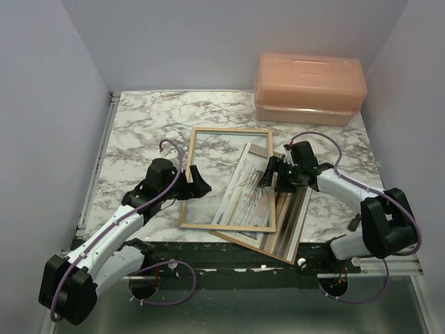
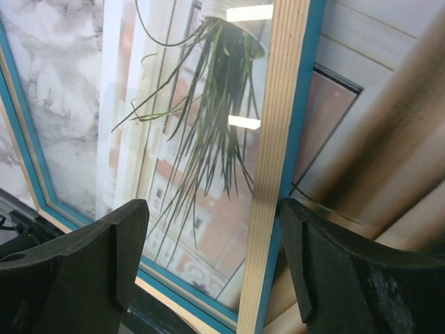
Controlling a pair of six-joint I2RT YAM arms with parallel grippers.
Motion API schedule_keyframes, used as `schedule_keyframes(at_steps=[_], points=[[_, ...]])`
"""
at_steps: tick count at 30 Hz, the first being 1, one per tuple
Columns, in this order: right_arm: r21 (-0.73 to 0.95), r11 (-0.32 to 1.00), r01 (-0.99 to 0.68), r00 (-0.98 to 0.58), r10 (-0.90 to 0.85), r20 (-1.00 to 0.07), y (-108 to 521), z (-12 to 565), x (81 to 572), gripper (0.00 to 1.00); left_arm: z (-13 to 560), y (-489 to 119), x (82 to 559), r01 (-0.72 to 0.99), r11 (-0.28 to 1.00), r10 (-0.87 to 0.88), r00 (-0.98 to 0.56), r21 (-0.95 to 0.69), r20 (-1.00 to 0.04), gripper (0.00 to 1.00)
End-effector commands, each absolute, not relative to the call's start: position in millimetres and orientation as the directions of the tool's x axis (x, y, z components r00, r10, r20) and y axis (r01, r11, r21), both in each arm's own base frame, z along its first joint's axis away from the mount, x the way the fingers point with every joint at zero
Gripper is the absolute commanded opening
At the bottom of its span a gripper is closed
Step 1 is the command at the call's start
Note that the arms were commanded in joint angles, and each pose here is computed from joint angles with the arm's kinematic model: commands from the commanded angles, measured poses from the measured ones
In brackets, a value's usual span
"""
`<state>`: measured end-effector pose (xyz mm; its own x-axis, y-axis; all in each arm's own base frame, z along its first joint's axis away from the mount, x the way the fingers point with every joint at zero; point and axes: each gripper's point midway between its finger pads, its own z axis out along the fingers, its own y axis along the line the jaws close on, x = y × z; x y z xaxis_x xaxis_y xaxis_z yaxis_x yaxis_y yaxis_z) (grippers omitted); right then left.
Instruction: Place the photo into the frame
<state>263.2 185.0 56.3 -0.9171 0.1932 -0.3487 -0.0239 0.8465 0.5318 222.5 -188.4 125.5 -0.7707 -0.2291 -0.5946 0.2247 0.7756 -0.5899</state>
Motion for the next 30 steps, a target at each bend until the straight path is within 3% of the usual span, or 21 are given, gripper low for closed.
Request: schedule_keyframes(at_steps=[1,30], points=[[0.617,0.784,-0.065,-0.925,0.184,-0.331,212,63,267,0.82,134,-193,219,0.259,0.760,-0.207,-0.773,-0.596,-0.600,0.88],[0.741,0.630,-0.233,-0.932,0.074,-0.356,372,71,286,0.85,140,-183,213,0.249,0.771,-0.232,-0.747,-0.586,-0.623,0.88]])
